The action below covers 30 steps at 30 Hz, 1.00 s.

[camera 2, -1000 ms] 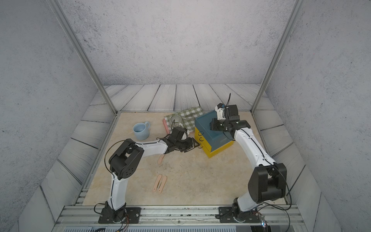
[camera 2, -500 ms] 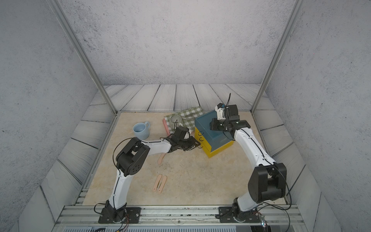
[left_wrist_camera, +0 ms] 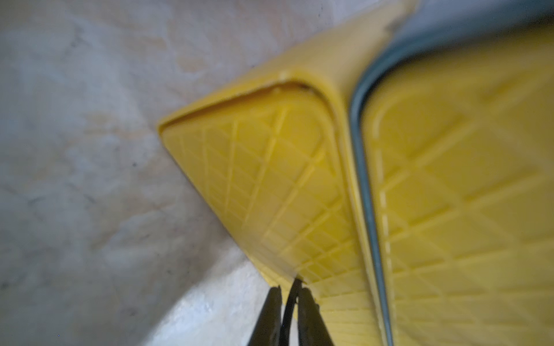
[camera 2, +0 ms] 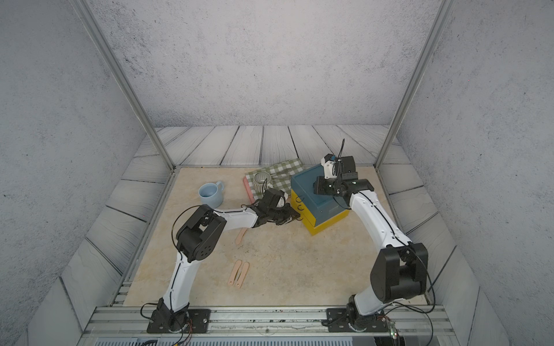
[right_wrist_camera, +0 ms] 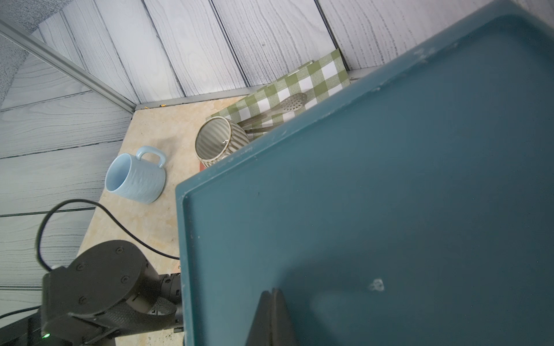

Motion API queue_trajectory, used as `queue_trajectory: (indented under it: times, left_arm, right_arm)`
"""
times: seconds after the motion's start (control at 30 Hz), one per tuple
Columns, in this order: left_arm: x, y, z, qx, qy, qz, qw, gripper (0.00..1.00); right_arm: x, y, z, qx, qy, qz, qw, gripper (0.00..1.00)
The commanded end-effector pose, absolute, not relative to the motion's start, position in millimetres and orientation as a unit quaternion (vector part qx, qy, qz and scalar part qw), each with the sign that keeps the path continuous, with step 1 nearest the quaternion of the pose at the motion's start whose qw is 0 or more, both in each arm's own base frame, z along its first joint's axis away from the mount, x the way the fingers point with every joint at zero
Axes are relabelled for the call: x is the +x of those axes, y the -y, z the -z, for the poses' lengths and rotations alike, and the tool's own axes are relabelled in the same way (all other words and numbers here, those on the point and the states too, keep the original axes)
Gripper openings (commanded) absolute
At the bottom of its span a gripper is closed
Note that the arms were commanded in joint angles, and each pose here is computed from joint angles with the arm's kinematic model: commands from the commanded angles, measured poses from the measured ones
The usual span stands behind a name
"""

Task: Place the fruit knives into the drawer by color
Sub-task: Open the drawer in the storage box.

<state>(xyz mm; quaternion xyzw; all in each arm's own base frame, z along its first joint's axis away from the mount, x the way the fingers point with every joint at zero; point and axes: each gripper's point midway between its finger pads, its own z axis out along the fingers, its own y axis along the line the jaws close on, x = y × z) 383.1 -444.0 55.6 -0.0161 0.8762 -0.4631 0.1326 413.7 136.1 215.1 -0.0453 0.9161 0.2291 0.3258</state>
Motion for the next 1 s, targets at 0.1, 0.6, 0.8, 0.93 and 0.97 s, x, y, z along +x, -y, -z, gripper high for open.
queue_trajectory:
  times: [0.1, 0.6, 0.8, 0.93, 0.97]
  left_arm:
    - [377, 443, -41, -0.015, -0.884, 0.452, 0.119, 0.02]
    - [340, 368, -43, -0.043, -0.909, 0.392, 0.136, 0.02]
    - [331, 351, -39, -0.050, -0.914, 0.380, 0.136, 0.04]
    - [330, 349, -45, -0.040, -0.915, 0.377, 0.141, 0.24]
    - [331, 349, -47, -0.038, -0.914, 0.377, 0.144, 0.31]
  right_arm:
    - [306, -101, -75, 0.008, -0.992, -0.126, 0.014, 0.05]
    - [305, -98, -75, 0.013, -0.992, -0.122, 0.013, 0.05]
    - [303, -98, -74, 0.015, -0.992, -0.124, 0.014, 0.05]
    - [302, -99, -73, 0.016, -0.992, -0.126, 0.013, 0.05]
    - [303, -99, -73, 0.016, -0.992, -0.126, 0.013, 0.05]
